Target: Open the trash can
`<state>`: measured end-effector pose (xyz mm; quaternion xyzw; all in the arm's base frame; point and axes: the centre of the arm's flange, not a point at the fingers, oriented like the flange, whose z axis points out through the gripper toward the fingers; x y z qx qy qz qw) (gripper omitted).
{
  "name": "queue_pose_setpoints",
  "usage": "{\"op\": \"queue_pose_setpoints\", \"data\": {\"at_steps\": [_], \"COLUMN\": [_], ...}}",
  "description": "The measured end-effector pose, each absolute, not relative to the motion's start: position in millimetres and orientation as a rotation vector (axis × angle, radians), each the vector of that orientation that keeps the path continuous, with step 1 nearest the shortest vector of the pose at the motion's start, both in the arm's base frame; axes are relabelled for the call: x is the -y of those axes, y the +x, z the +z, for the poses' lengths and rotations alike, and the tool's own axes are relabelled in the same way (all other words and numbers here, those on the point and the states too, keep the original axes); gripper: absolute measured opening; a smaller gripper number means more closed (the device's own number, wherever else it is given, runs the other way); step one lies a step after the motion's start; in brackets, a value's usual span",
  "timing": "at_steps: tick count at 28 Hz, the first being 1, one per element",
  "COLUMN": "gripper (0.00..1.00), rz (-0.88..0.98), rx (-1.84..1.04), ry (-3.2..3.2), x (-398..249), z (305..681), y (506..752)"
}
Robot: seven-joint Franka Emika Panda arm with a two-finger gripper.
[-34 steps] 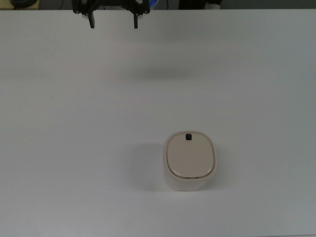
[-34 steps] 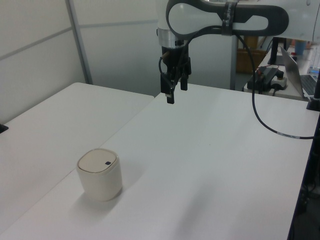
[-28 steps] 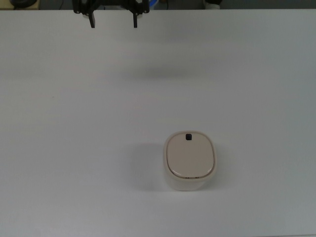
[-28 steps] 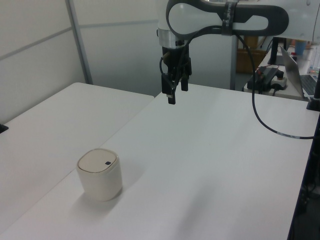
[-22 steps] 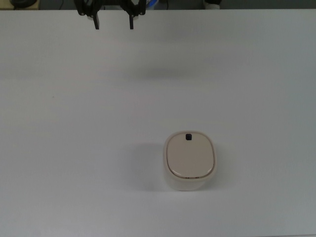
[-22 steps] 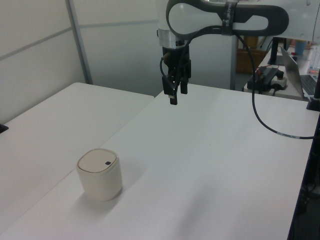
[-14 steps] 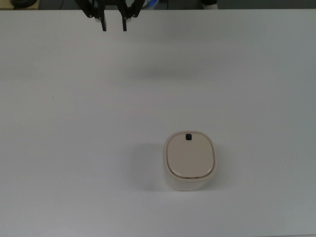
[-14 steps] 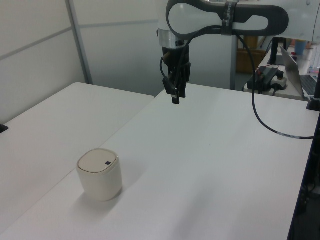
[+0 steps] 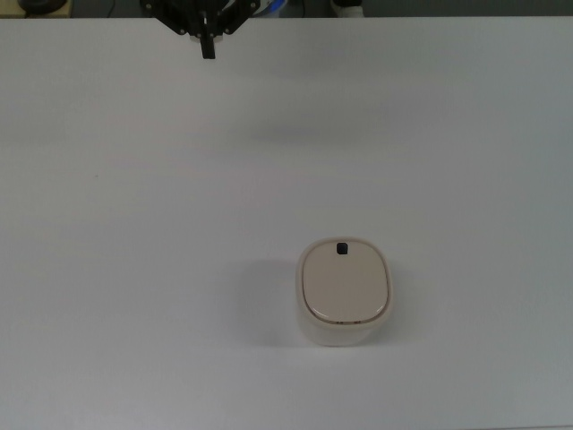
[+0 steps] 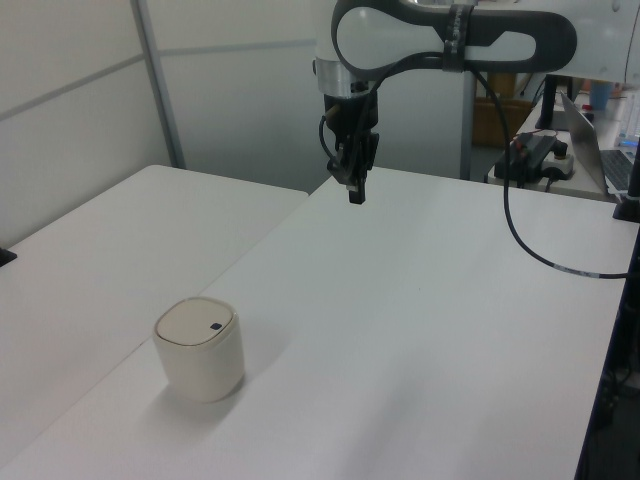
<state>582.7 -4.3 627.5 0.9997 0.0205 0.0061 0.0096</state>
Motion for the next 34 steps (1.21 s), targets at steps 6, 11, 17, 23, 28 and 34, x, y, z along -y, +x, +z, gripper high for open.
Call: {"op": "queue_pose_setpoints", "data": {"at_steps": [6, 11, 17, 23, 28, 34], "gripper": [0.01, 0.01, 0.01, 0.01, 0.01, 0.01], "rz": [0.085, 0.146, 0.246, 0.387, 0.484, 0.541], "rx": [-0.098, -0.147, -0.191, -0.237, -0.284, -0.302], "ry": [3.124, 3.141, 3.157, 3.148, 3.14, 3.134], "x": [-4.4, -25.1, -47.3, -70.8, -95.2, -106.7], "z": [613.0, 589.8, 563.8, 530.4, 504.8, 482.9], "y": [600.7, 622.8, 647.8, 676.5, 693.3, 704.8]}}
